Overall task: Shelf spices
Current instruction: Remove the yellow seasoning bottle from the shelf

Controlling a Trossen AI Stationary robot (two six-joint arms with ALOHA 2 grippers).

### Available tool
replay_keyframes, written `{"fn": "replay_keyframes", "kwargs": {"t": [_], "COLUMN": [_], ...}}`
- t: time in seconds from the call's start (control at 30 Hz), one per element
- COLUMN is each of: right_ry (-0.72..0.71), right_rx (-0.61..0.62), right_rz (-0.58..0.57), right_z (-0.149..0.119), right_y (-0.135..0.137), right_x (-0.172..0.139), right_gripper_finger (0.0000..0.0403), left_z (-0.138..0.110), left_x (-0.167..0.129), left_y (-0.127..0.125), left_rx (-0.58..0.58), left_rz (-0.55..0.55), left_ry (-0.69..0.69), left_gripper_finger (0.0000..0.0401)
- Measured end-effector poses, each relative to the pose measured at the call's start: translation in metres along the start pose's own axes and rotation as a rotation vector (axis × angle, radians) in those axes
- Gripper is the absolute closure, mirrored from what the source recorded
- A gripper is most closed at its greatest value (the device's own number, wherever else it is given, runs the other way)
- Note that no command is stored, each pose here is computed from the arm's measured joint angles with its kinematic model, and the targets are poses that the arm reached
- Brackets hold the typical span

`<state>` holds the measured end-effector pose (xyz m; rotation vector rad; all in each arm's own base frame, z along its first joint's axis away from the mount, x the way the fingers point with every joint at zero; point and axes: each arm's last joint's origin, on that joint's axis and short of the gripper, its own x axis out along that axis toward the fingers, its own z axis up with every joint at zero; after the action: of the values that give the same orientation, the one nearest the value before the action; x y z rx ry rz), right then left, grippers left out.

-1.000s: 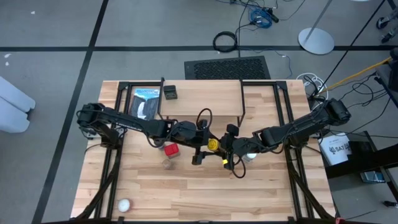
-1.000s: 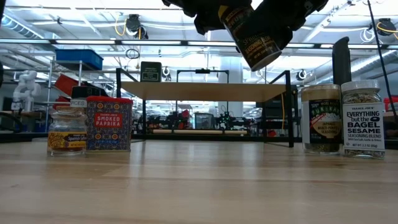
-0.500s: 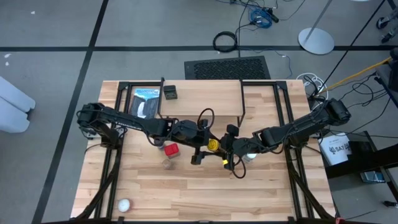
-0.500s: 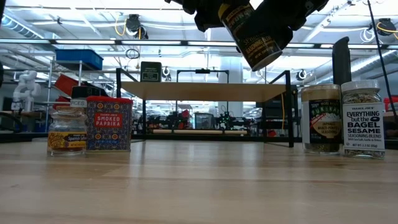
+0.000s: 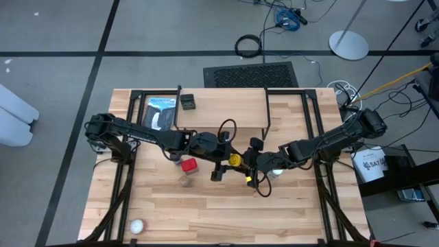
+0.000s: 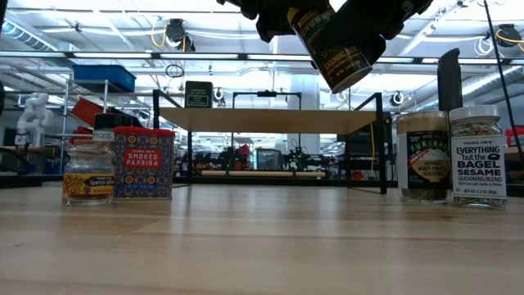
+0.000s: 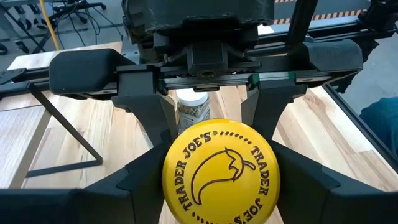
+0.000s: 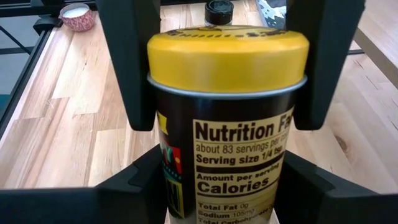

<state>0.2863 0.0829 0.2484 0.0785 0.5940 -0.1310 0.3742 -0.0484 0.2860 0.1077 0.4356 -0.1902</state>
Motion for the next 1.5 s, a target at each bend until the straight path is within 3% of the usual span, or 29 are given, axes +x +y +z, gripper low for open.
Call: {"fn": "replay_keyframes", "kwargs": {"t": [0.23,0.53,0.73,0.97,1.17,1.5], "right_ry": [0.000,0.003,0.010,0.009,0.065,0.132], "right_rx": [0.014,0.039,0.059,0.076,0.093,0.232], "right_rz": [0.000,-0.001,0.056,0.120,0.114,0.095], "right_z": [0.000,0.000,0.001,0.004,0.002,-0.003], "right_y": [0.000,0.000,0.000,0.001,-0.004,-0.025], "right_x": [0.000,-0.001,-0.004,-0.011,-0.032,-0.088], "right_gripper_finger": [0.0189,0.0123,0.0090,0.0083,0.0083,0.0083], "left_z": [0.000,0.000,-0.002,-0.002,-0.001,0.020], "left_x": [0.000,0.000,0.000,0.000,-0.001,-0.009], "left_y": [0.000,-0.001,-0.002,-0.002,-0.002,0.000], "left_rx": [0.000,0.001,0.001,0.002,0.000,0.026], "left_rz": [-0.001,-0.027,-0.043,-0.042,-0.044,-0.044], "left_ry": [-0.001,0.001,0.021,0.015,0.044,0.044], "left_gripper_finger": [0.0156,0.0156,0.0156,0.0156,0.0156,0.0156]}}
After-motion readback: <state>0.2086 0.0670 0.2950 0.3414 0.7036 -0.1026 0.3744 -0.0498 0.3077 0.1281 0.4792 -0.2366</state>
